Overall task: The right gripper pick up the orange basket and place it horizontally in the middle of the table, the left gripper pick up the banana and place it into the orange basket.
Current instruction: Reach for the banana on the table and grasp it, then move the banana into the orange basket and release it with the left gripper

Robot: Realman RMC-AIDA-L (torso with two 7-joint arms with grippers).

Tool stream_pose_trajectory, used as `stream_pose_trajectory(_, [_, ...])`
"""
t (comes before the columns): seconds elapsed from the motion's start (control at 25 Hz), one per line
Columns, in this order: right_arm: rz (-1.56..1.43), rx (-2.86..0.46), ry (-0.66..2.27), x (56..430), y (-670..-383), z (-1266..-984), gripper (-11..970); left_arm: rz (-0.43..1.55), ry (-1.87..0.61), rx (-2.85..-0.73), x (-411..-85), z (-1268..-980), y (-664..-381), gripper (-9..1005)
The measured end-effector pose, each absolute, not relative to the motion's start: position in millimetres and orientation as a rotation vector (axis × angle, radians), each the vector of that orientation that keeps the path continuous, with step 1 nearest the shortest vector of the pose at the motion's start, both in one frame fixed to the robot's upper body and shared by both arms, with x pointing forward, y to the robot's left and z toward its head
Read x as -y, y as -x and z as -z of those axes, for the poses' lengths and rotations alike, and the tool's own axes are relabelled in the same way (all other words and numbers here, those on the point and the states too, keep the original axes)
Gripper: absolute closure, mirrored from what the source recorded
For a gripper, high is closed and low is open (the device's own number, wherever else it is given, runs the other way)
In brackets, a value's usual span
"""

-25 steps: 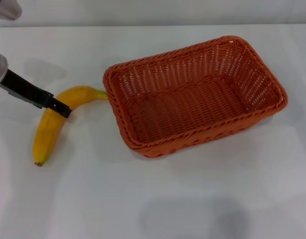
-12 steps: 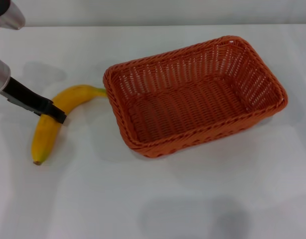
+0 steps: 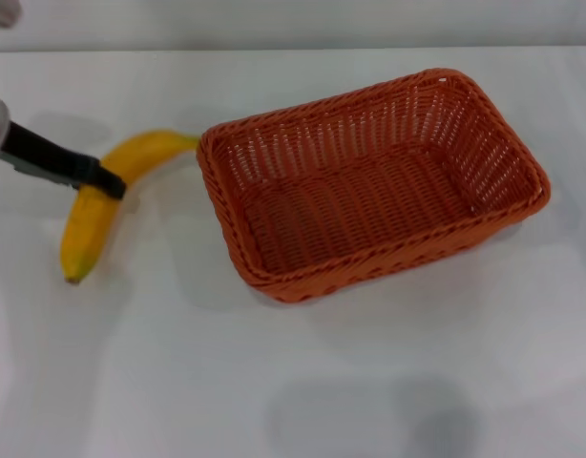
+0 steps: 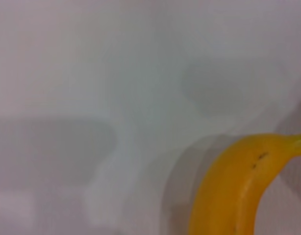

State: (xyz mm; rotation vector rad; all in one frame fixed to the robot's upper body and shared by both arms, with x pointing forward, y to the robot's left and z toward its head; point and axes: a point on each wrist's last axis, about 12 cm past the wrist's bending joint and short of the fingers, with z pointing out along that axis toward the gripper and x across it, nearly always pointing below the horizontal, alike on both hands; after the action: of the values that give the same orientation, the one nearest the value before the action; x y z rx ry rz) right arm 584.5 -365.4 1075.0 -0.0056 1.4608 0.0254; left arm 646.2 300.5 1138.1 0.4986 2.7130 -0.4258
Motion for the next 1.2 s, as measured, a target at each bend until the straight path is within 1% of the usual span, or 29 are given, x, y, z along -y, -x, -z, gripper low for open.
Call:
stream_pose_trajectory(0.16, [-0.021, -1.465, -0.002, 367.6, -581.9, -1073.2, 90, 0.495, -0.369, -2.61, -319.7, -1150.1, -650.8, 496])
stream_pose_trajectory(0.28, [-0.015, -1.466, -0.005, 369.6, -580.2, -1072.5, 90, 0.552, -0.328, -2.494, -332.6, -1161.8, -653.2, 495])
stream_pose_trajectory(0.32, [-0.014, -1.466, -0.005, 370.0, -580.0, -1072.6, 90, 0.573, -0.318, -2.421, -338.9, -1169.5, -654.5, 495])
stream_pose_trajectory(0.44, [-0.011, -1.466, -0.005, 371.0, -580.0, -1073.0, 90, 0.614, -0.339, -2.247, -345.3, -1193.0, -658.6, 494])
stream_pose_trajectory(0.52, [-0.011, -1.466, -0.005, 371.1, -580.0, -1073.0, 90, 0.643, -0.418, -2.159, -340.9, -1208.9, -661.0, 493])
stream_pose_trajectory(0.6, [-0.01, -1.467, -0.005, 371.4, -579.6, -1072.8, 90, 0.663, -0.521, -2.095, -329.8, -1223.0, -664.9, 492])
stream_pose_trajectory(0.76, [-0.009, -1.47, -0.008, 371.9, -578.4, -1071.7, 90, 0.672, -0.742, -2.009, -290.0, -1247.2, -678.6, 491])
stream_pose_trajectory(0.92, [-0.013, -1.471, -0.009, 370.8, -577.8, -1070.6, 90, 0.648, -0.993, -1.945, -239.0, -1255.9, -685.4, 490])
stream_pose_trajectory(1.0, [-0.016, -1.472, -0.01, 369.9, -577.5, -1070.0, 90, 0.648, -0.993, -1.945, -239.0, -1255.9, -685.4, 489])
stream_pose_trajectory(1.04, [-0.017, -1.473, -0.011, 369.7, -577.4, -1069.8, 90, 0.642, -1.079, -1.916, -219.0, -1257.6, -686.1, 488])
stream_pose_trajectory(1.08, [-0.019, -1.473, -0.011, 369.3, -577.3, -1069.6, 90, 0.642, -1.079, -1.916, -219.0, -1257.6, -686.1, 488])
stream_pose_trajectory(1.12, [-0.02, -1.473, -0.011, 368.9, -577.2, -1069.3, 90, 0.625, -1.207, -1.88, -186.9, -1257.9, -685.7, 488])
stream_pose_trajectory(1.2, [-0.021, -1.473, -0.012, 368.5, -577.1, -1069.1, 90, 0.61, -1.31, -1.863, -154.8, -1252.7, -683.6, 487])
